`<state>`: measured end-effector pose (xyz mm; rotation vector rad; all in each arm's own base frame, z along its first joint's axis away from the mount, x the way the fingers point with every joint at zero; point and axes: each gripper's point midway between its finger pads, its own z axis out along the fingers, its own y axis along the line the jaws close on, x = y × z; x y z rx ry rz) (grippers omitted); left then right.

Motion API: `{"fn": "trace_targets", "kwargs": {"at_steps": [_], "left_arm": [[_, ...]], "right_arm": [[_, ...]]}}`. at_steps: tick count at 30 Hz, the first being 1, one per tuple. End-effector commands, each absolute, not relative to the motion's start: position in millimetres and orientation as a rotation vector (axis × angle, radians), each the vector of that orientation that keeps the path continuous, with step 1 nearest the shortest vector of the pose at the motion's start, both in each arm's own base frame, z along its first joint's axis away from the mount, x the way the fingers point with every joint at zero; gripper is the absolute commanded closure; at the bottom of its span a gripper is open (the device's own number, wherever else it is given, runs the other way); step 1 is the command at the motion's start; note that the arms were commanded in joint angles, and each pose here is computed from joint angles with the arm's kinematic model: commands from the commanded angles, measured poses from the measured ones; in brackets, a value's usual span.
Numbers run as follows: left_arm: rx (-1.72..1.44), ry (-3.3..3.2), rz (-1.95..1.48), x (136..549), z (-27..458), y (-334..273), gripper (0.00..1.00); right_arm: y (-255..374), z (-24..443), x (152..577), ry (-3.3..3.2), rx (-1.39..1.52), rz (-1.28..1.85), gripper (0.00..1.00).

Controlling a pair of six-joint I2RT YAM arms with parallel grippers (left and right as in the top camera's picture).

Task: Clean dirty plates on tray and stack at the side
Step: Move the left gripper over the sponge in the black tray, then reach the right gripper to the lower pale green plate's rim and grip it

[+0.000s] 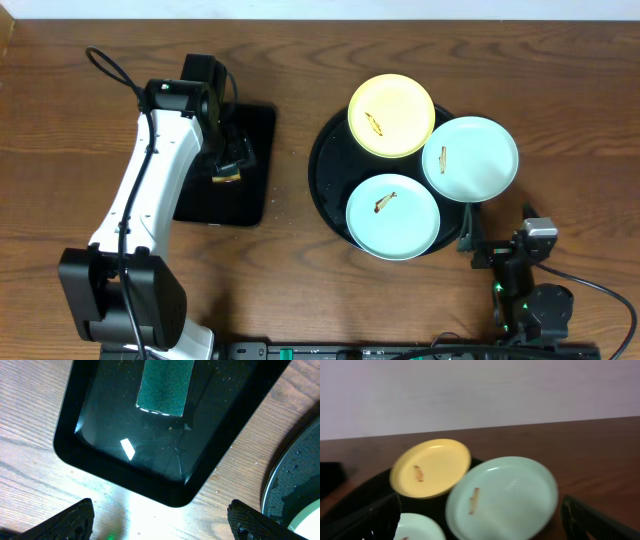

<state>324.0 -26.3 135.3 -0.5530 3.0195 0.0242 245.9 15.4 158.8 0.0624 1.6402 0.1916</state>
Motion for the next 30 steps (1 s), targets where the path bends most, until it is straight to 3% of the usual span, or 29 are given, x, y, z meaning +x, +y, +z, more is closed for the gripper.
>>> {"fn": "trace_targets", "kwargs": {"at_steps": [1,12,19,23,26,28,29,30], "left_arm": [[-0.568,3.054,0.043,314.8,126.7,-24.4,0.14],[-0.570,3.054,0.043,314.4,116.1,-24.3,0.14],[-0.569,3.053,0.043,314.6,116.1,-24.3,0.14],[-0.568,3.047,0.041,316.0,116.1,-24.4,0.14],[-0.569,3.055,0.044,314.2,116.1,-24.2,0.14],[-0.570,3.058,0.046,313.3,116.1,-24.1,0.14],[-0.570,3.058,0.046,313.3,116.1,-24.1,0.14],[-0.570,3.057,0.046,313.4,116.1,-24.2,0.14]], "right_arm": [[55.3,171.3,235.2,1.638,-0.078,0.421,0.01],[43.6,281.9,227.6,1.972,0.071,0.402,0.01],[50.8,246.3,230.2,2.674,0.122,0.434,0.01],[82.2,229.1,241.5,2.872,0.096,0.719,0.01],[90.3,209.1,245.4,2.978,0.122,0.814,0.47],[86.3,192.6,247.5,3.050,0.230,0.785,0.63],[83.6,185.2,248.9,3.071,0.296,0.759,0.84],[81.2,179.2,248.4,3.087,0.347,0.732,0.99]]}}
